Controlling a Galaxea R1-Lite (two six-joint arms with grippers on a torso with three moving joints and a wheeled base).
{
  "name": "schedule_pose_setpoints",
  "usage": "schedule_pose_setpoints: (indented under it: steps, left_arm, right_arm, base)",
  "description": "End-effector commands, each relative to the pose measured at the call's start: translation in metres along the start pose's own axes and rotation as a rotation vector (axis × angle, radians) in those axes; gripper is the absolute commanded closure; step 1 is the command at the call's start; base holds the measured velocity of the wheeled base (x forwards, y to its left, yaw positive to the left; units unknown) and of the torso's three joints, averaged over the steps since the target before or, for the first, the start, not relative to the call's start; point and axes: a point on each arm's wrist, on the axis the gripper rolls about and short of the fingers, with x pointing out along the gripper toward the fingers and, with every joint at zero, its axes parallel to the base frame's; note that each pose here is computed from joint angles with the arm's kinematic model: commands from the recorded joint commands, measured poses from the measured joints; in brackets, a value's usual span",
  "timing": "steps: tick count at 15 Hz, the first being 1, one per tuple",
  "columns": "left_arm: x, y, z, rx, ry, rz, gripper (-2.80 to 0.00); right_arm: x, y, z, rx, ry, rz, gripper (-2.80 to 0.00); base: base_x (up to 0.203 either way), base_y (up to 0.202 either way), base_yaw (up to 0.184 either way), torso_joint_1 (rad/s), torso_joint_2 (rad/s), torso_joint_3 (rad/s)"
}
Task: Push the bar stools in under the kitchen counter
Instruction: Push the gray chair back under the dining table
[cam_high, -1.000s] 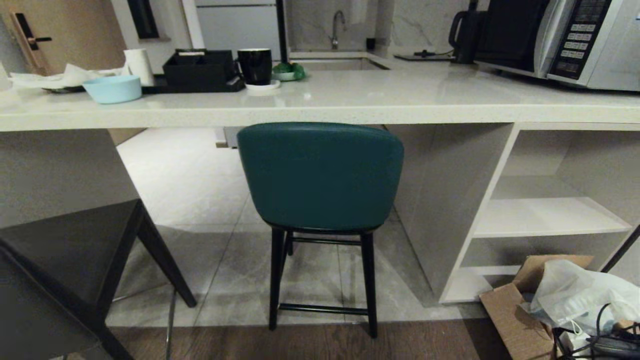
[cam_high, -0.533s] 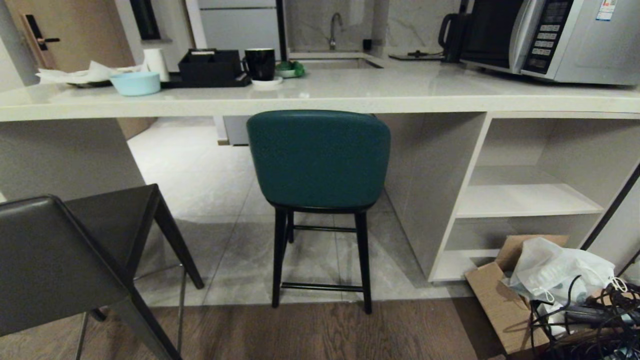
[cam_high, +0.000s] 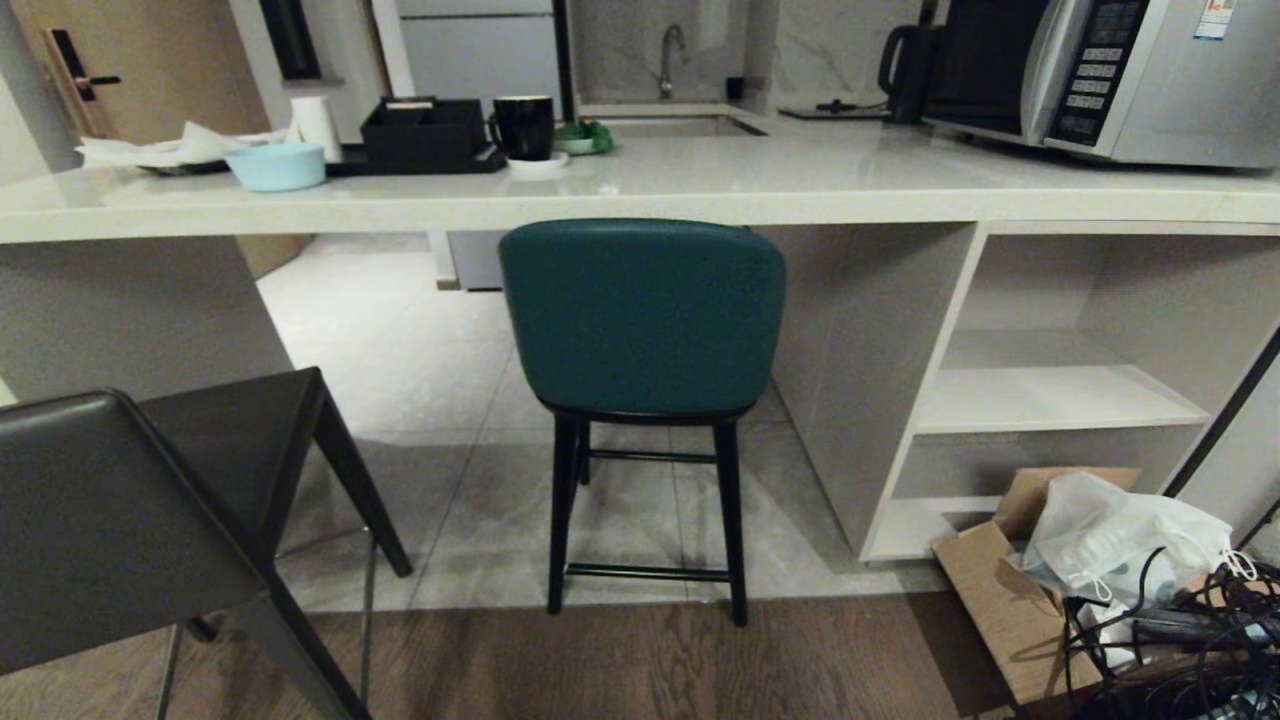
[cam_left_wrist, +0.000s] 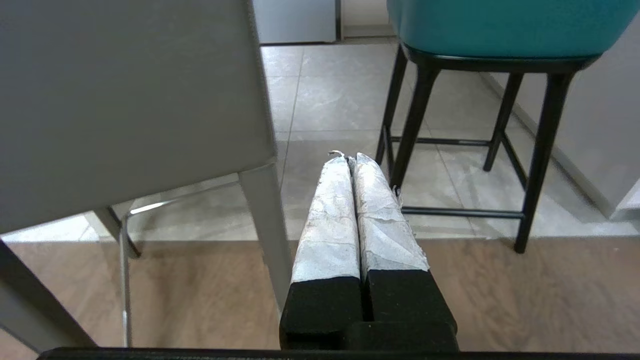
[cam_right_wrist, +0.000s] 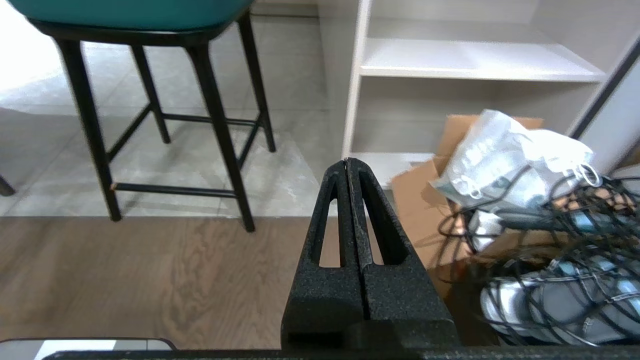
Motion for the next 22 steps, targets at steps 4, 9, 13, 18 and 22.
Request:
schedule_pose_setpoints:
  steps: [4,9,13,18,22]
  left_arm:
    - [0.0012,-0.0002,-0.0051,0.0,0.017,-0.001,0.0]
    - [0.0012,-0.0002,-0.0051,0.0,0.017,-0.003,0.0]
    - [0.0012,-0.0002,-0.0051,0.002,0.017,-0.003,0.0]
    - [0.0012,-0.0002,-0.0051,0.002,0.017,-0.001,0.0]
    - [0.0012,-0.0002,-0.0051,0.002,0.017,-0.004,0.0]
  right_arm:
    - [0.0,0.0,0.0,-0.001,0.0,-0.002,0.0]
    - [-0.0001,0.0,0.0,0.0,-0.001,-0.002,0.0]
    - [0.0,0.0,-0.0001,0.0,0.0,0.0,0.0]
    - [0.0,0.0,-0.0001,0.0,0.0,-0.002,0.0]
    - [-0.0001,0.0,0.0001,0.0,-0.001,-0.002,0.0]
  base:
    - [0.002,0.174,-0.002,0.004,0.0,0.004]
    - [0.0,0.197,-0.001,0.003,0.0,0.003]
    - [0.0,0.198,0.0,0.006,0.0,0.005]
    - [0.0,0.187,-0.002,0.002,0.0,0.001]
    - [0.0,0.024,0.003,0.001,0.0,0.001]
